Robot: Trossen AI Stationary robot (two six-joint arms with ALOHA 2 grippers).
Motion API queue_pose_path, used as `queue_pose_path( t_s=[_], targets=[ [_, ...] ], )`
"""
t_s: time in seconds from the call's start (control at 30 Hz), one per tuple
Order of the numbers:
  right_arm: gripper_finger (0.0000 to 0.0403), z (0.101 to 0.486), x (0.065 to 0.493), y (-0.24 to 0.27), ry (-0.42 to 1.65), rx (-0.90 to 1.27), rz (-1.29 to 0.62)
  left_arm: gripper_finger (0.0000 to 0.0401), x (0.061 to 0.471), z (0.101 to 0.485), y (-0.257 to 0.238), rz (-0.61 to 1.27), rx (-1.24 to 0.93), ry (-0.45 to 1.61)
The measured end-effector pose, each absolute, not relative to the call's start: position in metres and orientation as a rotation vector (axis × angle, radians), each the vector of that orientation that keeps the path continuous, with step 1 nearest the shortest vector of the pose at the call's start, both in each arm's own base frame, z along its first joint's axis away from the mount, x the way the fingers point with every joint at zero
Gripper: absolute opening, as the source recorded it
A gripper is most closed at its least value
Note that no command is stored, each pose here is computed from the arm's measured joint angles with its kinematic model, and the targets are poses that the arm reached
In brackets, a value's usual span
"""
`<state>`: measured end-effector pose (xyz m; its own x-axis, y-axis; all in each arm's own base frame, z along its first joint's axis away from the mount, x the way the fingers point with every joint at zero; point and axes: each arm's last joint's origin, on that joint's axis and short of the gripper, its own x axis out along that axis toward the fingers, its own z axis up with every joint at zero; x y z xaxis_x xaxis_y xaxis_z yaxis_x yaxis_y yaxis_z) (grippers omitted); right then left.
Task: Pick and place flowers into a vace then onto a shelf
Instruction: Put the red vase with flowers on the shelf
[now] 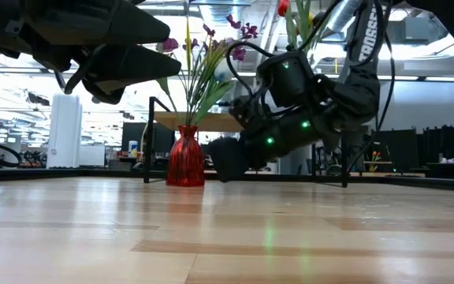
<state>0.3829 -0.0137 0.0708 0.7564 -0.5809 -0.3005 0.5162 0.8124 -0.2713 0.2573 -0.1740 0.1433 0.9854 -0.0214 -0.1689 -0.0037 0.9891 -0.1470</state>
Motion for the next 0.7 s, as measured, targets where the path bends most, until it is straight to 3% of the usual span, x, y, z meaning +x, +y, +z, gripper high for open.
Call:
queue_pose_path(
  t_s=[0.7],
  targets=[
    [0.0000,0.086,0.401,-0.019,0.326,-0.171,-0.559,0.0203,0.257,0.141,-0.174,-0.006,-0.137,0.187]
  ],
)
